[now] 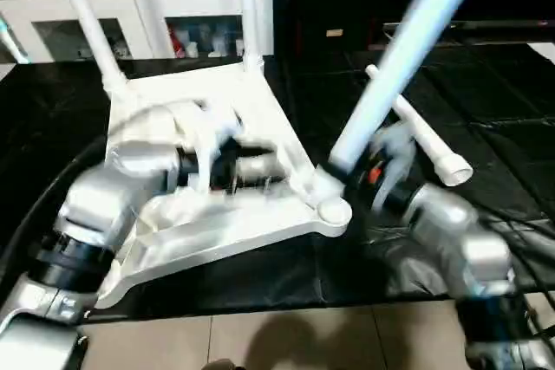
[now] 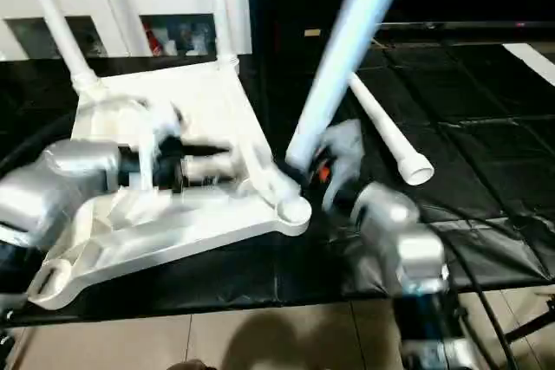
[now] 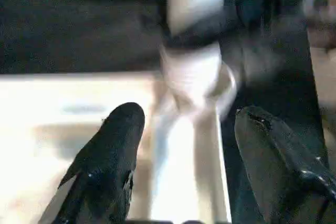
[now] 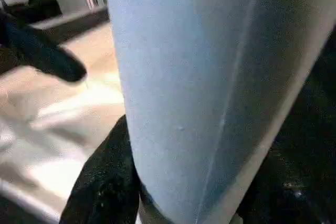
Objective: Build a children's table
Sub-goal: Pick table leg
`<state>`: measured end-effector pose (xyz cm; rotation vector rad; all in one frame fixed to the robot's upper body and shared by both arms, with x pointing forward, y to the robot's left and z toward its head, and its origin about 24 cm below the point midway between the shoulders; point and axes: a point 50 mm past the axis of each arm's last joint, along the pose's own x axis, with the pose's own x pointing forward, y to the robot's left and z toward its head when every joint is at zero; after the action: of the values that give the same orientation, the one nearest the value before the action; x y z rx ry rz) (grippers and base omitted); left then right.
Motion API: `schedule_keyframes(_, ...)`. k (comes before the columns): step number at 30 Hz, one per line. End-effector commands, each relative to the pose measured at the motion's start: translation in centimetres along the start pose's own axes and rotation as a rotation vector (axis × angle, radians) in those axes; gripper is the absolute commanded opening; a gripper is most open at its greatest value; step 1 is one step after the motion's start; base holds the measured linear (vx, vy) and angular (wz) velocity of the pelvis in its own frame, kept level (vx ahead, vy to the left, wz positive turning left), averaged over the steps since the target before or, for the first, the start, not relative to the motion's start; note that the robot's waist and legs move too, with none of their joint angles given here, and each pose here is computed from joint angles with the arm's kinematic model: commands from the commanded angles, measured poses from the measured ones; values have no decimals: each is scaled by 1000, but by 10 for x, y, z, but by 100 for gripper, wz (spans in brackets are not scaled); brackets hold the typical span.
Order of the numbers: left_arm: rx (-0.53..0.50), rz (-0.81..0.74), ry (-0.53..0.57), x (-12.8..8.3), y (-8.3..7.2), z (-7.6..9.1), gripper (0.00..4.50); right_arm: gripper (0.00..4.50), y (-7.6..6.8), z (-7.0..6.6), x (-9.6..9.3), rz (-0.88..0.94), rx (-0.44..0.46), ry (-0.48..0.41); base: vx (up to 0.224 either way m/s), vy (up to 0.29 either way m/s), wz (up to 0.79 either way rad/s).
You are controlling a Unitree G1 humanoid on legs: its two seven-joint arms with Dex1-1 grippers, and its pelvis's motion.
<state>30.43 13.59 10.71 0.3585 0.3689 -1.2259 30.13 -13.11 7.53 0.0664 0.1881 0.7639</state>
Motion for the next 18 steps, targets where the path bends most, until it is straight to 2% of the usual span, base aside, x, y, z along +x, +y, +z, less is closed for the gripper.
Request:
schedule_keyframes(1, 40, -18, 63, 0, 0, -10, 313, 193, 1, 3, 0, 1, -16, -19, 0, 0, 0)
schedule_keyframes(2, 44, -28, 75, 1, -1, -13, 313, 193, 2, 3, 0, 6, -15, -20, 0, 0, 0)
schedule_keyframes(3, 46, -36, 83, 1, -2, -15, 286, 193, 2, 2, 0, 10, -15, -21, 0, 0, 0)
schedule_keyframes(5, 58, -38, 122, 3, 0, -21, 279, 193, 4, 0, 1, 23, -23, -16, 0, 0, 0)
schedule_keyframes(10, 16, -32, 139, 5, 3, -24, 243, 193, 5, -2, 0, 22, -27, -1, 0, 0, 0)
schedule_keyframes(13, -11, -48, 89, 6, 1, -18, 235, 193, 3, 2, -1, 9, -21, -16, 0, 0, 0)
schedule_keyframes(15, -63, -59, 2, 7, -1, -8, 201, 193, -1, 9, -3, -8, -18, -52, 0, 0, 0)
schedule_keyframes(18, -95, -87, -60, 10, -6, 0, 198, 193, -4, 14, -6, -17, -13, -69, 0, 0, 0)
